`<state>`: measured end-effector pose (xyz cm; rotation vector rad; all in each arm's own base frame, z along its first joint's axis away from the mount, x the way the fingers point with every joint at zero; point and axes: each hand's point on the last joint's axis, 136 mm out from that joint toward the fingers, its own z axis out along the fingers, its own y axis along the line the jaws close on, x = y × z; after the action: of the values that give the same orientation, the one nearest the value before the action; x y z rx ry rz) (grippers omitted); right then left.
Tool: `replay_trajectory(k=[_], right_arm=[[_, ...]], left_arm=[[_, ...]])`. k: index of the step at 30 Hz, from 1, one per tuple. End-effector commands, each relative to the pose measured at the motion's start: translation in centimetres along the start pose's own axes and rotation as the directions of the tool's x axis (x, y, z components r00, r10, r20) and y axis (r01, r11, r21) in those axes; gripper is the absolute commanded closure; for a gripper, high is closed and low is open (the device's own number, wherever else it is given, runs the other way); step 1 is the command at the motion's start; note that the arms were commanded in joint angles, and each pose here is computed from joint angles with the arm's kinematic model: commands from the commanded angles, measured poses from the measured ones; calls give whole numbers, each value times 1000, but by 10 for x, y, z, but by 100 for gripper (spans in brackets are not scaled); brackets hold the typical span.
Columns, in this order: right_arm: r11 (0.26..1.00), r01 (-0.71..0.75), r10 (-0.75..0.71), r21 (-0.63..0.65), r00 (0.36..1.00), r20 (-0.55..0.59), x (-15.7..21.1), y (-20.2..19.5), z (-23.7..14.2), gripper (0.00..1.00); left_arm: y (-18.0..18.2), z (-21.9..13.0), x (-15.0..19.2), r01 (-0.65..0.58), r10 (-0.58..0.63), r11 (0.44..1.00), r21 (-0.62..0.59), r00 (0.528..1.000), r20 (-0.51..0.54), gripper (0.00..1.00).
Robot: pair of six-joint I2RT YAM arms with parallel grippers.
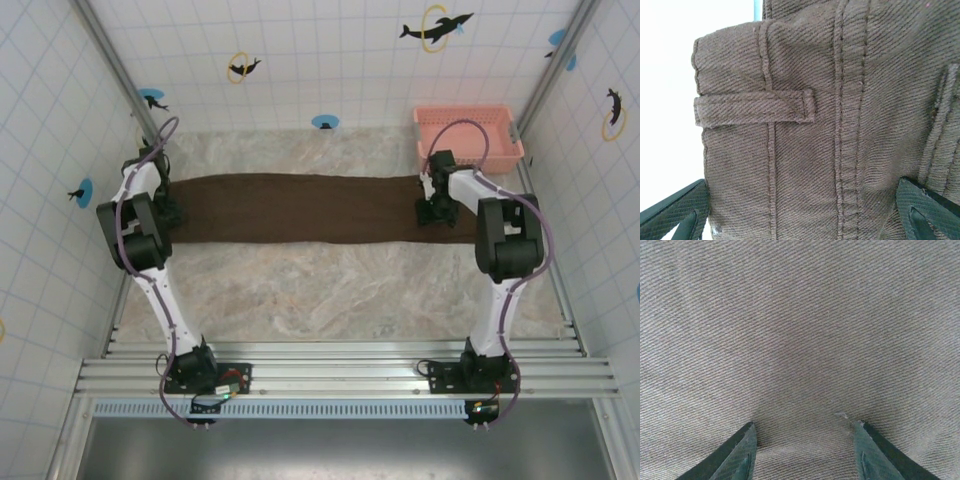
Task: Roll up the long pants
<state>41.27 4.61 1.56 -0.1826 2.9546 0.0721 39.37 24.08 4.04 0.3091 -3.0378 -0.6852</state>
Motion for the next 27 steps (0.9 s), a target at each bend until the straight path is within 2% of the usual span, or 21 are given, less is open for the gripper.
replay_trajectory(k=[1, 6, 11, 14, 17, 22, 27], right_arm=[[999, -34, 39, 31, 984, -171, 58, -22, 9, 46], [998, -54, 57, 23, 984, -169, 79, -36, -4, 45], [988, -151, 152, 28, 987, -50, 74, -48, -34, 42], [965, -261, 260, 32, 965, 37, 81, -64, -51, 37], [921, -389, 385, 4, 913, 135, 89, -83, -70, 35], [849, -521, 493, 82, 839, 228, 120, -125, -104, 30], [782, -623, 604, 15, 765, 225, 137, -143, -104, 30]], left_arm=[[11, -4, 16, 19, -19, 1000, -17, 1000, 1, 3], [18, -23, 22, 40, -38, 999, -26, 998, 45, 3], [11, -50, 18, 32, -26, 999, -43, 992, 123, 3], [-13, -82, 7, -43, 63, 993, -109, 982, 180, 3], [-54, -112, -3, -150, 183, 975, -162, 959, 217, 3], [-122, -129, -8, -280, 295, 955, -96, 928, 226, 3], [-148, -132, -13, -310, 306, 950, -23, 919, 248, 3]])
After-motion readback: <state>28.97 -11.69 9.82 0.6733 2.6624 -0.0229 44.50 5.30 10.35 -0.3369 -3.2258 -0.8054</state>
